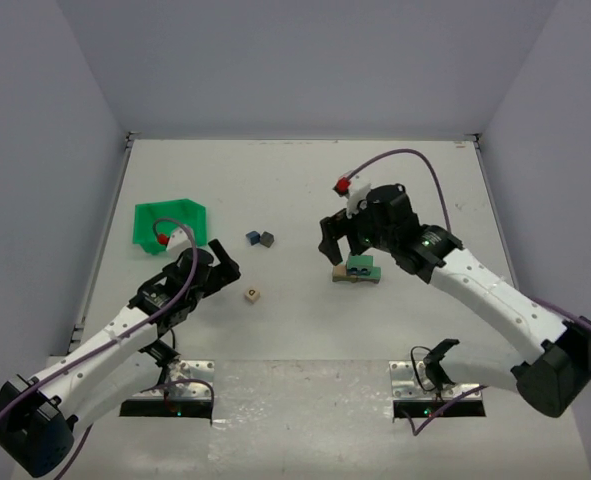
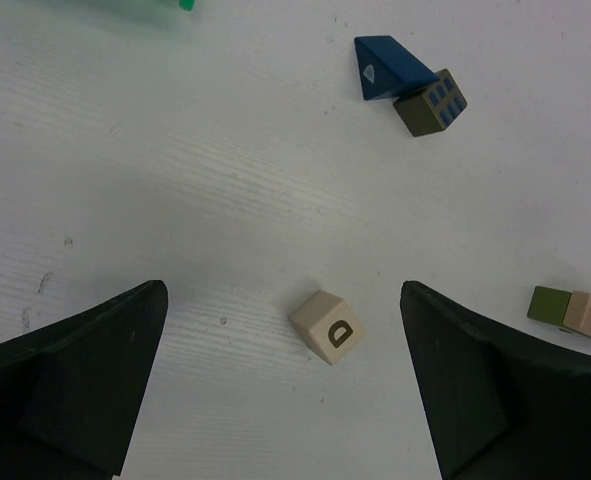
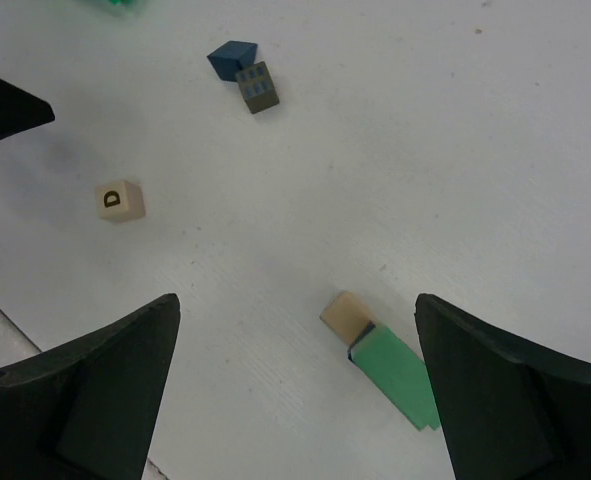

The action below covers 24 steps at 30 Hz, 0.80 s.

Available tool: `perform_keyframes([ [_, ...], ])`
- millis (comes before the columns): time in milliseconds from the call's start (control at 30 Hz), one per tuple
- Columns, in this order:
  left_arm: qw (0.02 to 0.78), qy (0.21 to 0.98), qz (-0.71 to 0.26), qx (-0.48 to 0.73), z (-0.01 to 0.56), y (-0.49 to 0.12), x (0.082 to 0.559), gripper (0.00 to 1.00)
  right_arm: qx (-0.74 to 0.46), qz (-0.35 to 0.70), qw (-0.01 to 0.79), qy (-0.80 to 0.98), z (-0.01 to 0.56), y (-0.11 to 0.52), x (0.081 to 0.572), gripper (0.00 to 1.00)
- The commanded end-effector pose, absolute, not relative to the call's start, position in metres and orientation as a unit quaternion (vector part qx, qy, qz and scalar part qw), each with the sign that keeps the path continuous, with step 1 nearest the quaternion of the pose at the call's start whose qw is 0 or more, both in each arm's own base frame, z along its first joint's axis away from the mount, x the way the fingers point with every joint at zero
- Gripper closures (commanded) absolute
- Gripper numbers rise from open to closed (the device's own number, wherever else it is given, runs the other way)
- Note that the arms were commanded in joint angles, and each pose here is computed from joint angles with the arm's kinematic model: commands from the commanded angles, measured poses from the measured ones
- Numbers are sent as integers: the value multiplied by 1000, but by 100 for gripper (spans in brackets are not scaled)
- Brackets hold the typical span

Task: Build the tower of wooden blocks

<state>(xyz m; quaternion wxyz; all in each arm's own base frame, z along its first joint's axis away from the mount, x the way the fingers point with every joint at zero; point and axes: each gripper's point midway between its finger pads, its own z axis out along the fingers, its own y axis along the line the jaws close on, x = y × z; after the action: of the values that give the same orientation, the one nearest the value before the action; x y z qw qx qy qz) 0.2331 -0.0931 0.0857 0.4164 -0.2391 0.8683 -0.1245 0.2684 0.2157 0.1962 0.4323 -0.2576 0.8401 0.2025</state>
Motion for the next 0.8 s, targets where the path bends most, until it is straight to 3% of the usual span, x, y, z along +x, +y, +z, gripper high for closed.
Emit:
perform_keyframes([
  [0,403,871,-118,-256,81,-90,225,0,-347,167,435,814,187,259,288,1],
  [333,405,873,-106,-250,82,-89,230,0,-398,153,374,824,117,348,349,1],
  [400,408,874,-106,-243,82,-90,231,0,-408,140,341,835,83,358,358,1],
  [600,409,876,-95,-239,79,-88,232,0,-403,137,319,847,52,383,382,1],
  [700,406,879,-92,-235,76,-88,232,0,-404,139,308,850,40,390,386,9],
  [767,405,879,-91,-235,75,-88,232,0,-408,144,299,851,33,394,387,20],
])
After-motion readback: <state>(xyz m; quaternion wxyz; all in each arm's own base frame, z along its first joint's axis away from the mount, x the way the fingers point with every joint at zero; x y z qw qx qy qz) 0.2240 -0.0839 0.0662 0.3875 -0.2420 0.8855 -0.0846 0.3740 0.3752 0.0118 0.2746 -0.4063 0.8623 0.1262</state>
